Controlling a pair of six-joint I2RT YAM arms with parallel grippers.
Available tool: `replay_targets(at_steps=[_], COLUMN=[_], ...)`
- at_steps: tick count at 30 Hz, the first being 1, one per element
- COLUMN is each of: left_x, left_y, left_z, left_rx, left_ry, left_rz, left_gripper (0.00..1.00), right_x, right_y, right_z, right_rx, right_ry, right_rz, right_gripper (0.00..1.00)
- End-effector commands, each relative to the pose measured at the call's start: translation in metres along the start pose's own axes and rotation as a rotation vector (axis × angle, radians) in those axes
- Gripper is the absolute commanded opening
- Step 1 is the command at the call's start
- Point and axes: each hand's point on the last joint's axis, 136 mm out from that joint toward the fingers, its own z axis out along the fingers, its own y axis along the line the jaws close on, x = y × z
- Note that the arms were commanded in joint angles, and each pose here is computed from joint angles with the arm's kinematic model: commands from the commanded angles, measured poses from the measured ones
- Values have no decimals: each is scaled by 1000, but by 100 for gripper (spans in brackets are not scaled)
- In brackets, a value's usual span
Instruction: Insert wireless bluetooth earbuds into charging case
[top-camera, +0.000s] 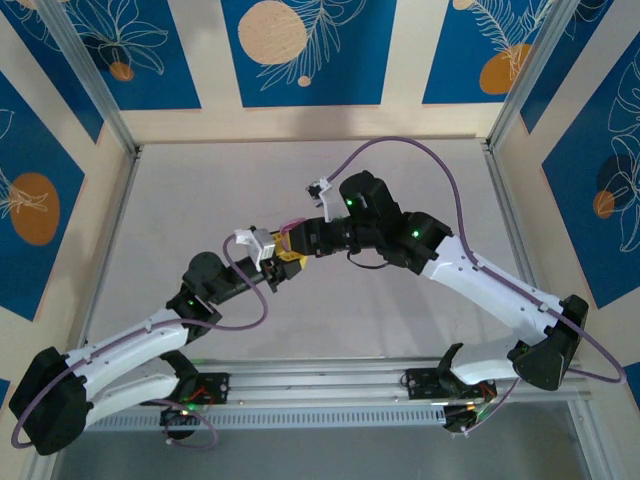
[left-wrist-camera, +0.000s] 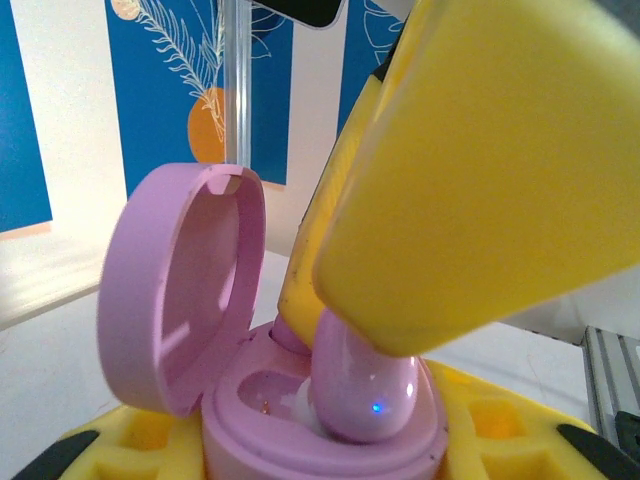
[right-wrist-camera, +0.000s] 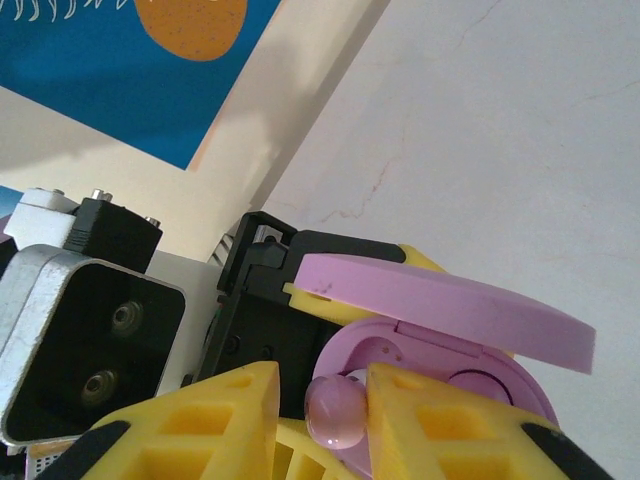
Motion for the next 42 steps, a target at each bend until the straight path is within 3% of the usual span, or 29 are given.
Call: replay_targets(at_steps=[1,42], left_x=[-28,-24], left_y=[-10,-10], left_z=[-2,-2], left_rx=[41,39], left_ry=[-99,-87], left_rz=[22,9], left_gripper=[25,25], right_x=[-6,-20], right_y=[-1,17], right_z=[-4,-22], right_rx=[23,-44], right_ry=[-12,-96], right_rz=[-11,-27], right_gripper=[31,40])
